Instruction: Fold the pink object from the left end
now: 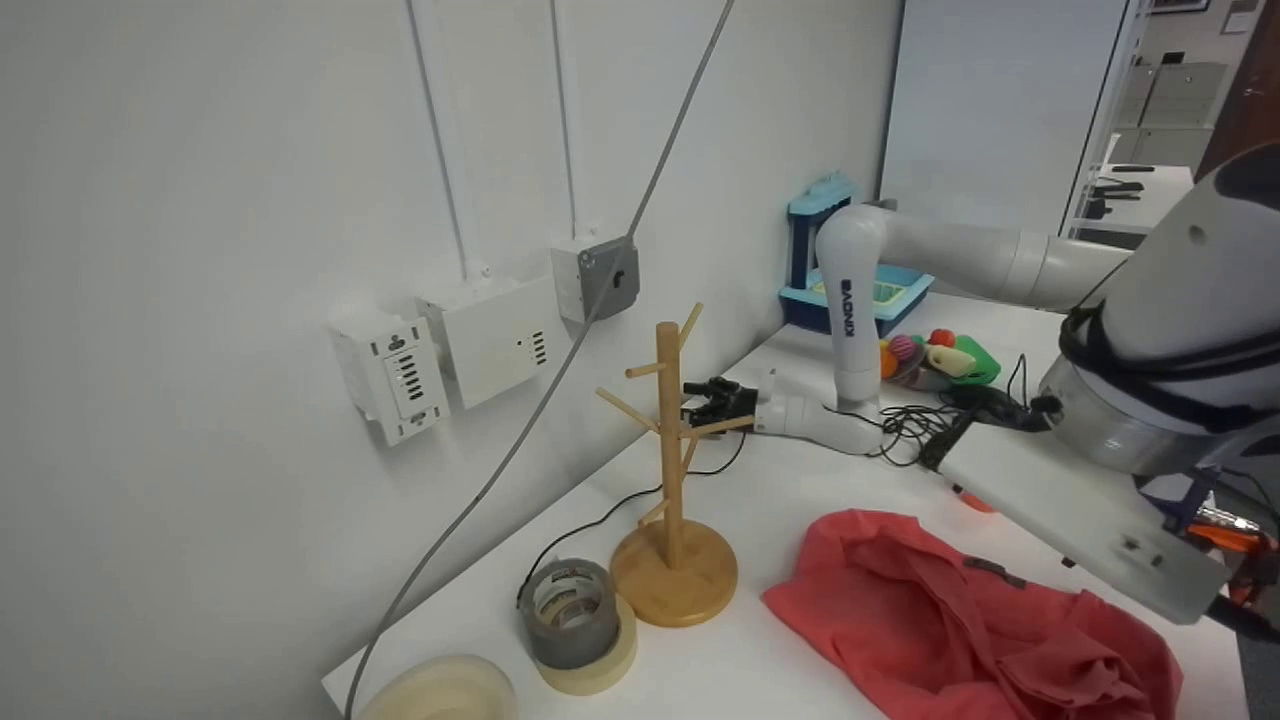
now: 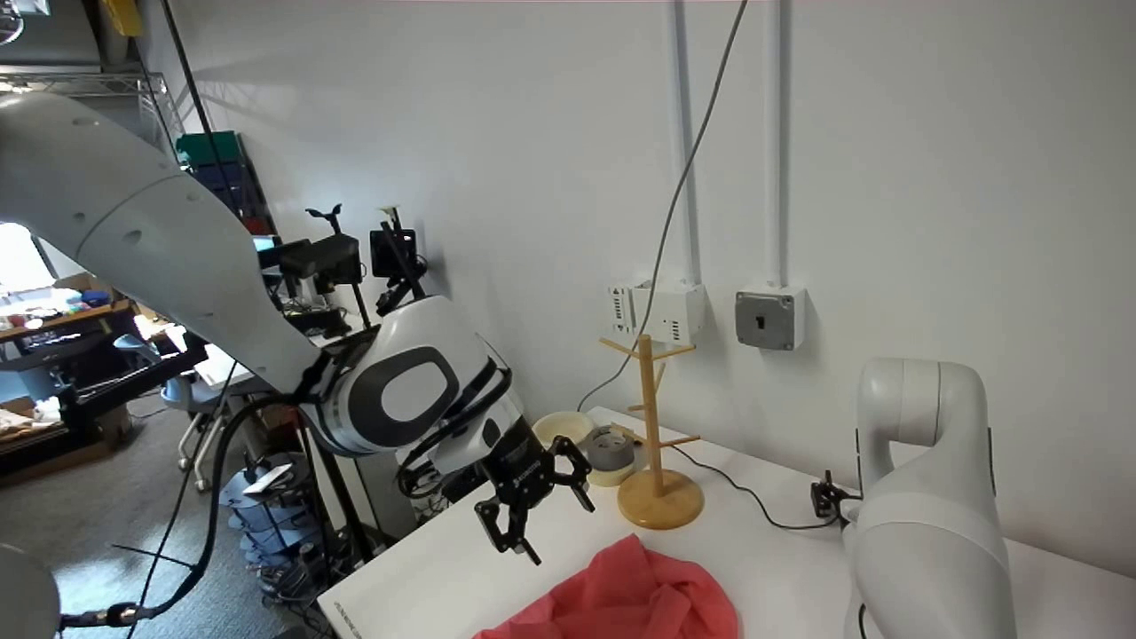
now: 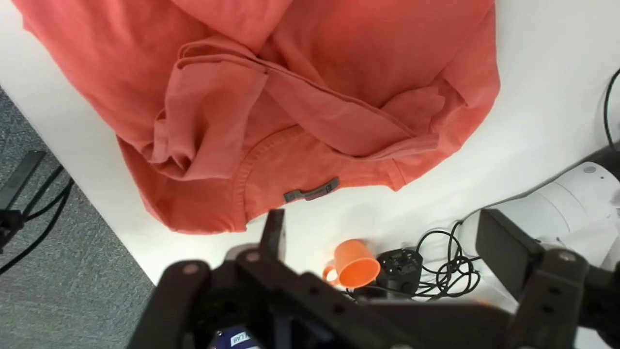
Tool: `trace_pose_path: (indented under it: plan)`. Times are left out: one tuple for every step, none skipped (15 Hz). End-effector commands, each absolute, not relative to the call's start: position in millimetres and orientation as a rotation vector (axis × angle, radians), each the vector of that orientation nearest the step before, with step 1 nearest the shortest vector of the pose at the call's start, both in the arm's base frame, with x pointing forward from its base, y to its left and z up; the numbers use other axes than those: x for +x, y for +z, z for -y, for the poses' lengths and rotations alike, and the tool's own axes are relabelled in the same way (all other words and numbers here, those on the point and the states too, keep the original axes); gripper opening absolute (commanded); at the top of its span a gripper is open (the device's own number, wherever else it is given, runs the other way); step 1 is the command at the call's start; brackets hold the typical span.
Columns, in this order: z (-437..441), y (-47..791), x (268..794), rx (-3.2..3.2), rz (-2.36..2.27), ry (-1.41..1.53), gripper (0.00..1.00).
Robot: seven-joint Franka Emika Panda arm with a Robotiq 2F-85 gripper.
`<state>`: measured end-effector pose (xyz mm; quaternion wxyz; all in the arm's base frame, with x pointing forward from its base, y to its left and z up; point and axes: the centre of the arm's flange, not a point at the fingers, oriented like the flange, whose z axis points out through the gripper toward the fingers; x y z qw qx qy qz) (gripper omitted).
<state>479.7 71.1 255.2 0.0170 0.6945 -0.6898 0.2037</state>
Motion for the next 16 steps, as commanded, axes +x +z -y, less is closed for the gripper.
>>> trace_pose_path:
  plan:
    - [-77, 303, 442, 2.226, 2.138, 0.64, 1.0]
    - [-81, 313, 438, 2.229, 2.141, 0.646, 1.0]
    - [-83, 319, 435, 2.239, 2.145, 0.648, 1.0]
    - [-83, 322, 432, 2.247, 2.147, 0.658, 1.0]
    - [-85, 327, 430, 2.248, 2.149, 0.669, 1.0]
    - [-87, 332, 426, 2.252, 2.156, 0.681, 1.0]
    - [-90, 336, 424, 2.254, 2.162, 0.691, 1.0]
    - [-93, 339, 421, 2.245, 2.176, 0.703, 1.0]
    - [-94, 341, 419, 2.233, 2.2, 0.703, 1.0]
    - [-96, 344, 418, 2.213, 2.228, 0.702, 1.0]
    - [-99, 346, 415, 2.172, 2.279, 0.695, 1.0]
    - [-102, 348, 414, 2.107, 2.346, 0.688, 1.0]
    - [-105, 350, 413, 2.034, 2.424, 0.675, 1.0]
    - [-107, 353, 413, 1.967, 2.485, 0.654, 1.0]
    - [-104, 331, 435, 2.097, 2.39, 0.643, 1.0]
    - [-107, 333, 433, 2.087, 2.403, 0.642, 1.0]
